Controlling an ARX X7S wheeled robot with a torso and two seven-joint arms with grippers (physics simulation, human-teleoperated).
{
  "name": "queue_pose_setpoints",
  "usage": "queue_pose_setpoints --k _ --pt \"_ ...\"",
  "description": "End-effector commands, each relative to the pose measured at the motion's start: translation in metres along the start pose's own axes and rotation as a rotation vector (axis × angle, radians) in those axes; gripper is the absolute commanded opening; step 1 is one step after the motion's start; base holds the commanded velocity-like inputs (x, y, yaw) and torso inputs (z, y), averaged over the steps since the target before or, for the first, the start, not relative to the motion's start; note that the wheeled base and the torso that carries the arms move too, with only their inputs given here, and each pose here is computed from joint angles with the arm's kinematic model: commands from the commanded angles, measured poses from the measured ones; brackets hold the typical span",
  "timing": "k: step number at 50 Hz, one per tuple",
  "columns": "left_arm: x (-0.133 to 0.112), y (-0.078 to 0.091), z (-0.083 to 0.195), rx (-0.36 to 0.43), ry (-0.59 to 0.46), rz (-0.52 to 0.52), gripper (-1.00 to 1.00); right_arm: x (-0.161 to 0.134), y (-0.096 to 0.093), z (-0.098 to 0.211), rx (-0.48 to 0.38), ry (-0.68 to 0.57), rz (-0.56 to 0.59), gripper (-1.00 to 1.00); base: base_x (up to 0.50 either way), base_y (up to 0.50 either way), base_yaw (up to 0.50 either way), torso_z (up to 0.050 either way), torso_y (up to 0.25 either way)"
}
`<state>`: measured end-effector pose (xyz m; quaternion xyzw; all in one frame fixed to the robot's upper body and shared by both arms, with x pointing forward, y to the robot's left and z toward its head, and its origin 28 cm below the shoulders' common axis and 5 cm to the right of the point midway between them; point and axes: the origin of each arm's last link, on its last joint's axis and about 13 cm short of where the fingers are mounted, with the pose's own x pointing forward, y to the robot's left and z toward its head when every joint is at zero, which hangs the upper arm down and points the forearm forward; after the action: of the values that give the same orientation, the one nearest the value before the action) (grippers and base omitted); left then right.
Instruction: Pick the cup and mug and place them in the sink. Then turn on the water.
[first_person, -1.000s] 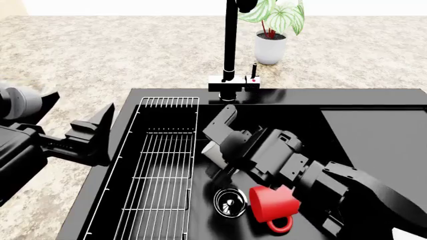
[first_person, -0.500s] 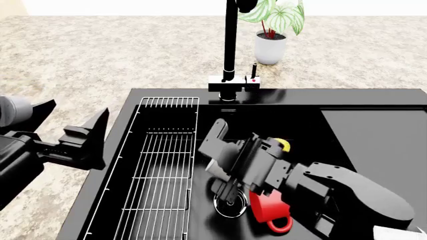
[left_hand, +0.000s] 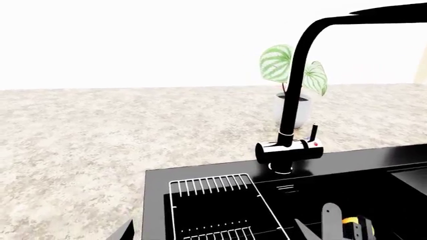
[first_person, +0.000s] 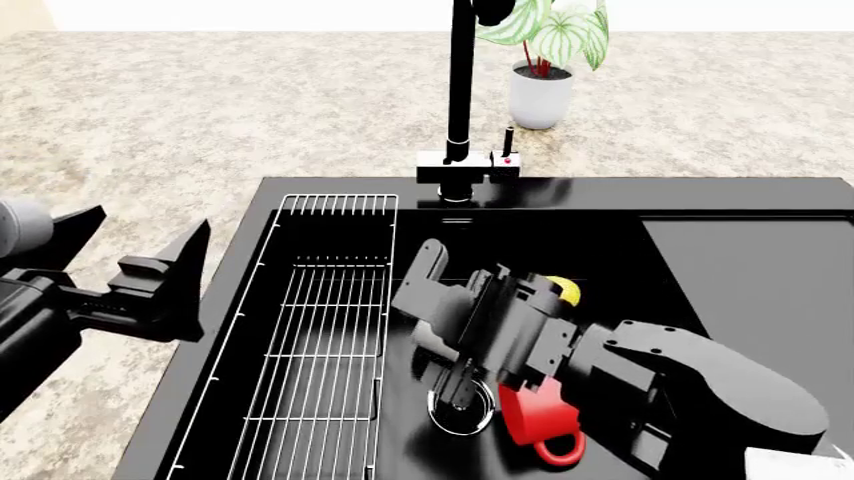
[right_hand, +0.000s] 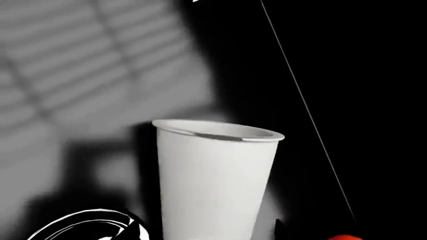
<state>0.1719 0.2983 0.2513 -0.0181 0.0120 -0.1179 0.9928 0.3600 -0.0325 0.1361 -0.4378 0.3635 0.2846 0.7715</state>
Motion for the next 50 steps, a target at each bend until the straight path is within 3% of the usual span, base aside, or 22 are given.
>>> queue_pose_setpoints --k 1,8,18,23,39,50 --pt "-0.001 0.001 -0.001 -0.004 -0.002 0.004 1.00 -0.002 -0.002 0.001 -0.004 -0.014 0.007 1.00 0.00 0.00 0.00 0.000 0.000" --pt "-0.001 0.001 -0.001 -0.008 -0.003 0.004 1.00 -0.012 -0.009 0.005 0.038 -0.069 -0.008 1.00 0.00 0.00 0.00 0.000 0.000" --pt "-0.003 -0.002 0.006 0.002 -0.012 0.005 1.00 -0.053 -0.038 0.010 0.210 -0.256 -0.083 1.00 0.00 0.00 0.00 0.000 0.000" --pt "-0.005 -0.004 0.012 0.014 -0.021 0.010 1.00 -0.069 -0.046 0.001 0.257 -0.301 -0.121 1.00 0.00 0.00 0.00 0.000 0.000" --pt "-0.008 -0.012 0.024 0.044 -0.033 0.004 1.00 -0.103 -0.048 -0.027 0.337 -0.392 -0.258 1.00 0.00 0.00 0.00 0.000 0.000" --pt "-0.009 -0.016 0.028 0.054 -0.043 -0.010 1.00 -0.130 -0.048 -0.033 0.568 -0.587 -0.409 1.00 0.00 0.00 0.00 0.000 0.000"
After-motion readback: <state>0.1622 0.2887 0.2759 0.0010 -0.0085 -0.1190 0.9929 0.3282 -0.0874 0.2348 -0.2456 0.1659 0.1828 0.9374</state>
